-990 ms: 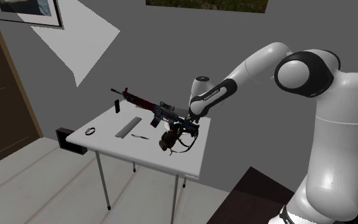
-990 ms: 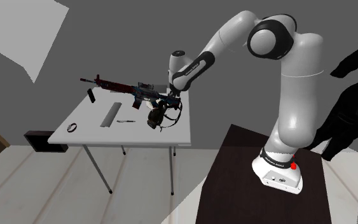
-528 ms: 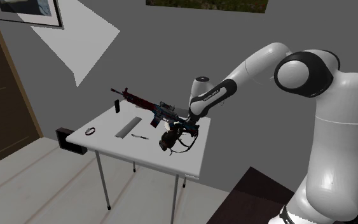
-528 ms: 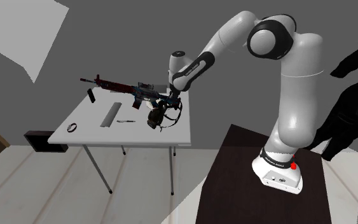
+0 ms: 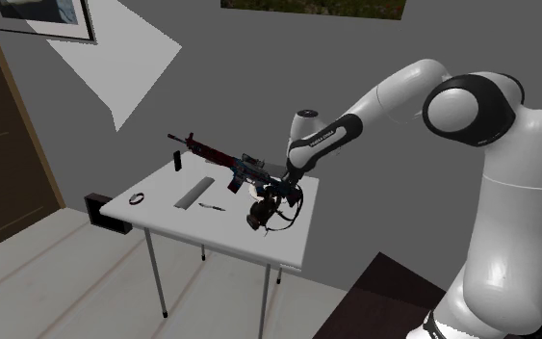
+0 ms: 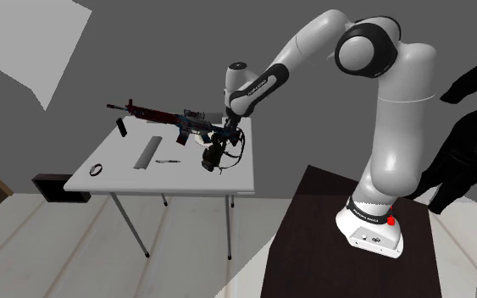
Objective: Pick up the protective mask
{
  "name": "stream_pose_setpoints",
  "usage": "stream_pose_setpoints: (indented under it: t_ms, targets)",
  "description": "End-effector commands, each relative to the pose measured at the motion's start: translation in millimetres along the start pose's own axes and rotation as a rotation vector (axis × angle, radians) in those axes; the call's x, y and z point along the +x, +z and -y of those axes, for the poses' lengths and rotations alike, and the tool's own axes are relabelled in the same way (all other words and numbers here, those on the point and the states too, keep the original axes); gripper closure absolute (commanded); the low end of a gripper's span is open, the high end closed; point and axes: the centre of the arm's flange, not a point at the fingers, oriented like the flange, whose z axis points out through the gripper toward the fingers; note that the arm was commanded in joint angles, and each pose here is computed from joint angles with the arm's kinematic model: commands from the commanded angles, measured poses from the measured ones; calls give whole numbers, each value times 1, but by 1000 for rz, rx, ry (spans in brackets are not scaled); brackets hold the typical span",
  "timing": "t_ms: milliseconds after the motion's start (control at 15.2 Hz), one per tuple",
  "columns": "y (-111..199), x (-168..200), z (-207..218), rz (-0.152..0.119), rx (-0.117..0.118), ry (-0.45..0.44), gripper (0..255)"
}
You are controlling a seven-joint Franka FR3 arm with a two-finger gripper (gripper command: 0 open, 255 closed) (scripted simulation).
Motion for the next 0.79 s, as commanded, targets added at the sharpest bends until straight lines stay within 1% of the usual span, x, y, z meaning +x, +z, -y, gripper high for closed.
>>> stream_pose_setpoints:
  t_ms: [0, 594, 726]
  targets:
    - [-10, 3, -1, -2, 0, 0, 255]
    - [-57, 11, -8, -2, 0, 0, 255]
    - [-58, 11, -8, -2, 0, 0, 255]
